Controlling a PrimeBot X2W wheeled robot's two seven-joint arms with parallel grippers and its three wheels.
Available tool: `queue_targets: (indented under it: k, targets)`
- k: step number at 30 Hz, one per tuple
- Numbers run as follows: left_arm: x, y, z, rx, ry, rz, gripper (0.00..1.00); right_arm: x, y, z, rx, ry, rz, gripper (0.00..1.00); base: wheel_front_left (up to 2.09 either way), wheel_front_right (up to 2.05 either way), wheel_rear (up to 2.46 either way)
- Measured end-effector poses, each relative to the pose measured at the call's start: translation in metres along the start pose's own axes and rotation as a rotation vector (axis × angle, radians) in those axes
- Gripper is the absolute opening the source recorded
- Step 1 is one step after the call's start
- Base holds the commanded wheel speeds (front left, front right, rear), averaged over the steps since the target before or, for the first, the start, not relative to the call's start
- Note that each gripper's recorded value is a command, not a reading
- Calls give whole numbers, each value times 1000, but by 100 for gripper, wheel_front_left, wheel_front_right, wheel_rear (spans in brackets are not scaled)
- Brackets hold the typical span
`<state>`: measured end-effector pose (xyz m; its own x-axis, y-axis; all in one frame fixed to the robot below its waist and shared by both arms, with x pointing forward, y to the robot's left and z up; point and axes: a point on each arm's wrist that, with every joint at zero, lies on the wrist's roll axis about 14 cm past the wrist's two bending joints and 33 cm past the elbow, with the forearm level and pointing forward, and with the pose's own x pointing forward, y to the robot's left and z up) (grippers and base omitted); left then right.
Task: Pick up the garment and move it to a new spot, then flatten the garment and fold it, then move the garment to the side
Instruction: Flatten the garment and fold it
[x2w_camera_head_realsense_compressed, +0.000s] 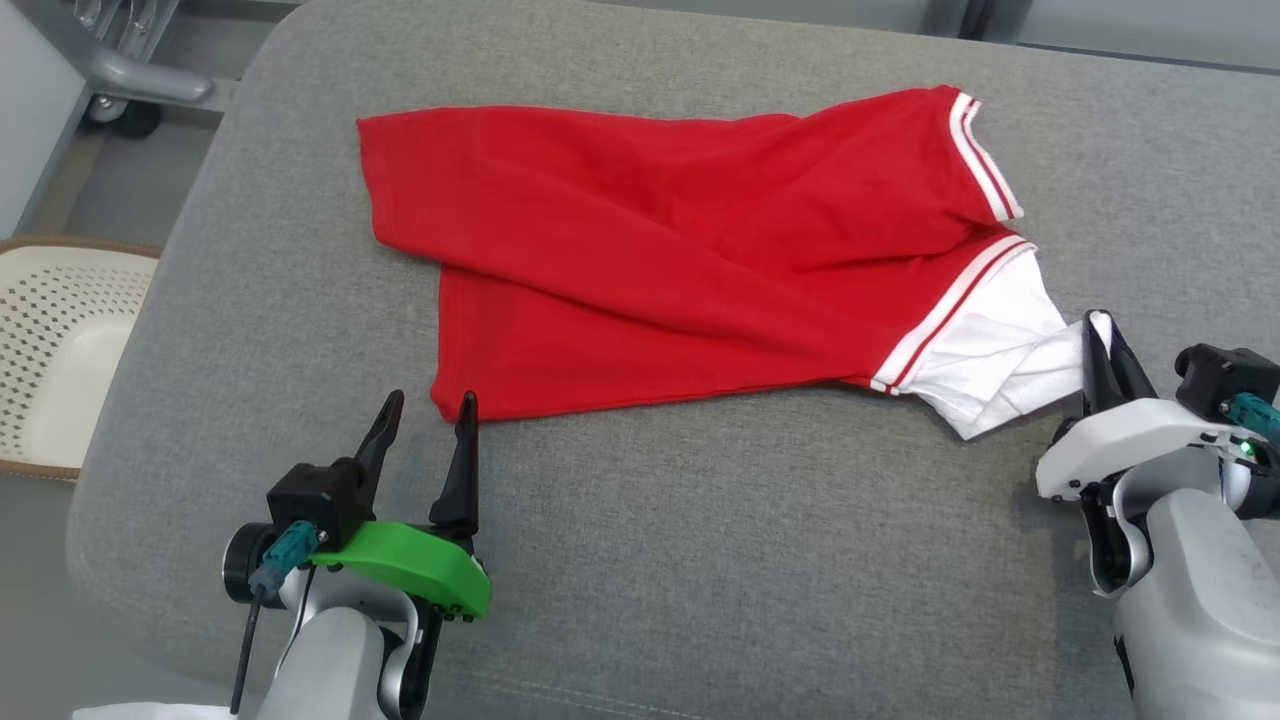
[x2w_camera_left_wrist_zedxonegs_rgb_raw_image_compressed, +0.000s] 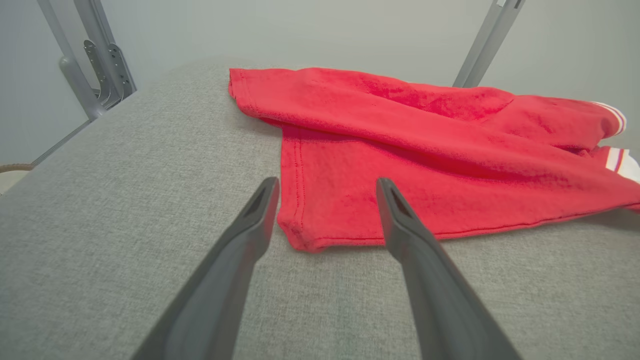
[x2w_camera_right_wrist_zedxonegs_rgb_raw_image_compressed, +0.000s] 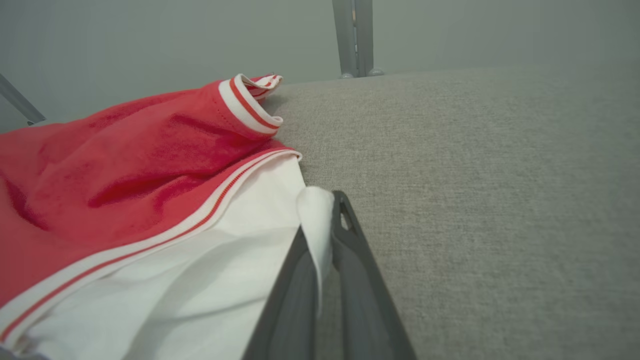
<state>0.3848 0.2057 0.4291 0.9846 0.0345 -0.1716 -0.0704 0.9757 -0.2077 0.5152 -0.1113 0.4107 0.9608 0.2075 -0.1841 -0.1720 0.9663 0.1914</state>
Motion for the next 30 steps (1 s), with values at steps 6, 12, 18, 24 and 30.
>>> queue_targets:
  k: [6,12,18,24,30]
  targets:
    - [8,-19,-5,-4,15,-57,100,-32,-30,6,45,-38,-90,0,0,0,0]
    - [12,-39,-11,-7,33,-117,100,-71,-64,6,72,-58,-197,0,0,0,0]
    - [11,-56,-17,-7,50,-166,100,-108,-96,0,96,-54,-311,100,0,0,0]
    - [2,-59,-24,-8,70,-172,100,-138,-116,0,108,-68,-395,100,0,0,0]
    - [-10,-51,-31,-18,86,-142,100,-153,-119,6,99,-87,-412,100,0,0,0]
